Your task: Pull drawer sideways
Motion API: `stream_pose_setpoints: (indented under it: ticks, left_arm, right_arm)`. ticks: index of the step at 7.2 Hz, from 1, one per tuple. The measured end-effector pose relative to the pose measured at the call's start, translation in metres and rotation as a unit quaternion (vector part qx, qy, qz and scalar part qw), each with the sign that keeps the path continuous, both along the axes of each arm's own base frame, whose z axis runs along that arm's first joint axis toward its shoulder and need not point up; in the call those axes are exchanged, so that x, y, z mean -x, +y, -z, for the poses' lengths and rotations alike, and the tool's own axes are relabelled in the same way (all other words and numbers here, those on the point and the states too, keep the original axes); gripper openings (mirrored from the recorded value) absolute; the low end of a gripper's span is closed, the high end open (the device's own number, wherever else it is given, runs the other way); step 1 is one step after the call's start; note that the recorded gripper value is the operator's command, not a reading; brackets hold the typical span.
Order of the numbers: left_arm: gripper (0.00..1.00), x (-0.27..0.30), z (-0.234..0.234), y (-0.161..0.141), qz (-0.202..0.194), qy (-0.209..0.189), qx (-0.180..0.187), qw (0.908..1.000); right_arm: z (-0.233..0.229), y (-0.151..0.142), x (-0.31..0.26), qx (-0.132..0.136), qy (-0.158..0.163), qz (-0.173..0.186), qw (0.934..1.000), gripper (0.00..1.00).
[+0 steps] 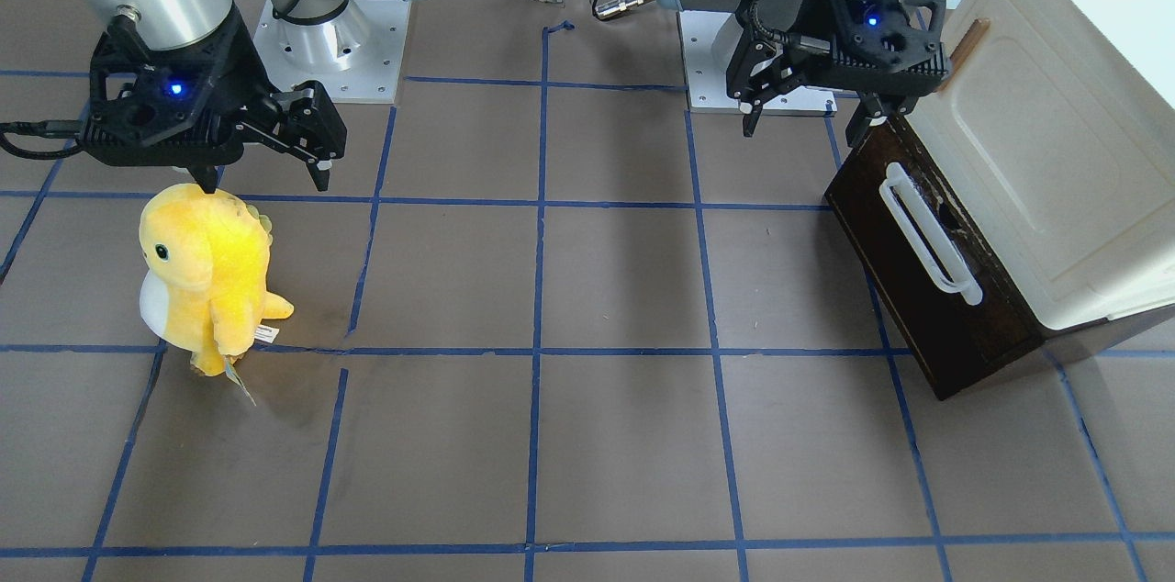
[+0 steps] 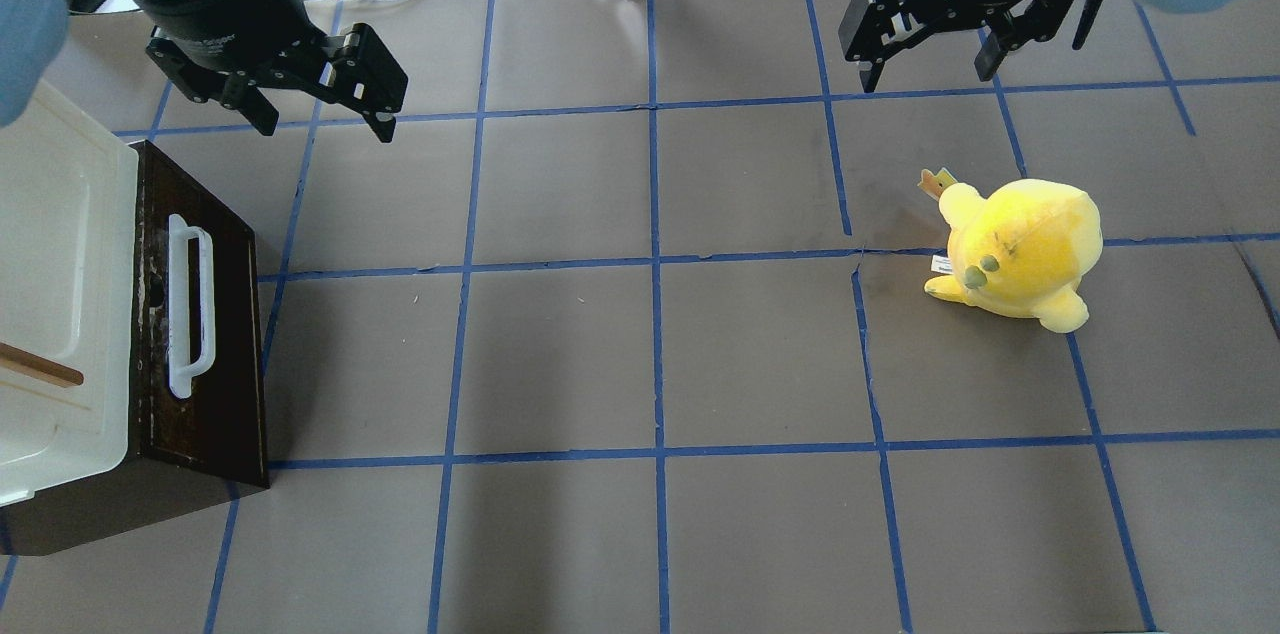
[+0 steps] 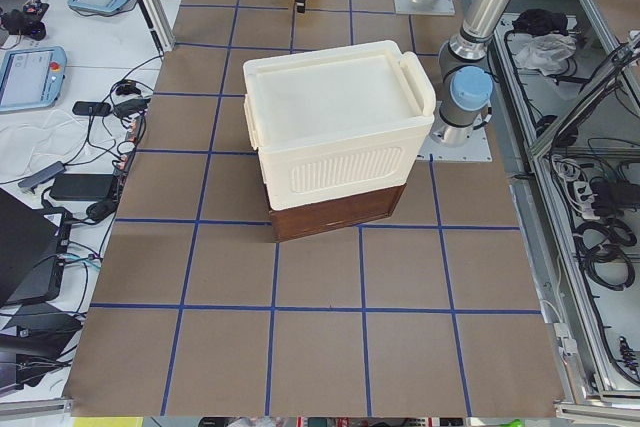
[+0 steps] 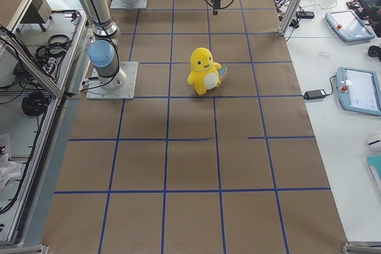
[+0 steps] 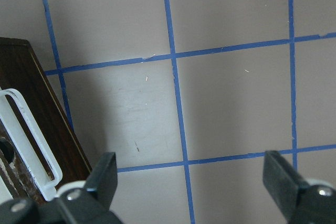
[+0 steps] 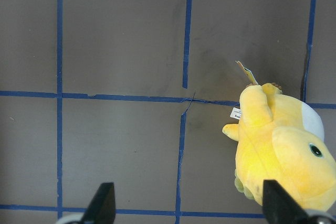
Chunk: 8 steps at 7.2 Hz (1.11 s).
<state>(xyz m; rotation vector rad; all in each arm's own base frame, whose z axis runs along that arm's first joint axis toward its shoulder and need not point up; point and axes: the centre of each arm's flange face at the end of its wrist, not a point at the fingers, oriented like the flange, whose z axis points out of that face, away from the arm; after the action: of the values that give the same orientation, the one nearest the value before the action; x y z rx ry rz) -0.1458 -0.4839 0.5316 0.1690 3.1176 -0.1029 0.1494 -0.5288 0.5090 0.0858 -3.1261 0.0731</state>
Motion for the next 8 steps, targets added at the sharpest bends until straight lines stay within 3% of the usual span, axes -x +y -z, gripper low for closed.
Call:
stream_pose_setpoints:
  ticks: [8]
  left_arm:
    - [1.00,0.000,0.015,-0.010,0.001,-0.004,0.006,1.0000]
  right_arm:
    - [0.000,0.000,0.000,0.000,0.000,0.000,1.0000,1.00]
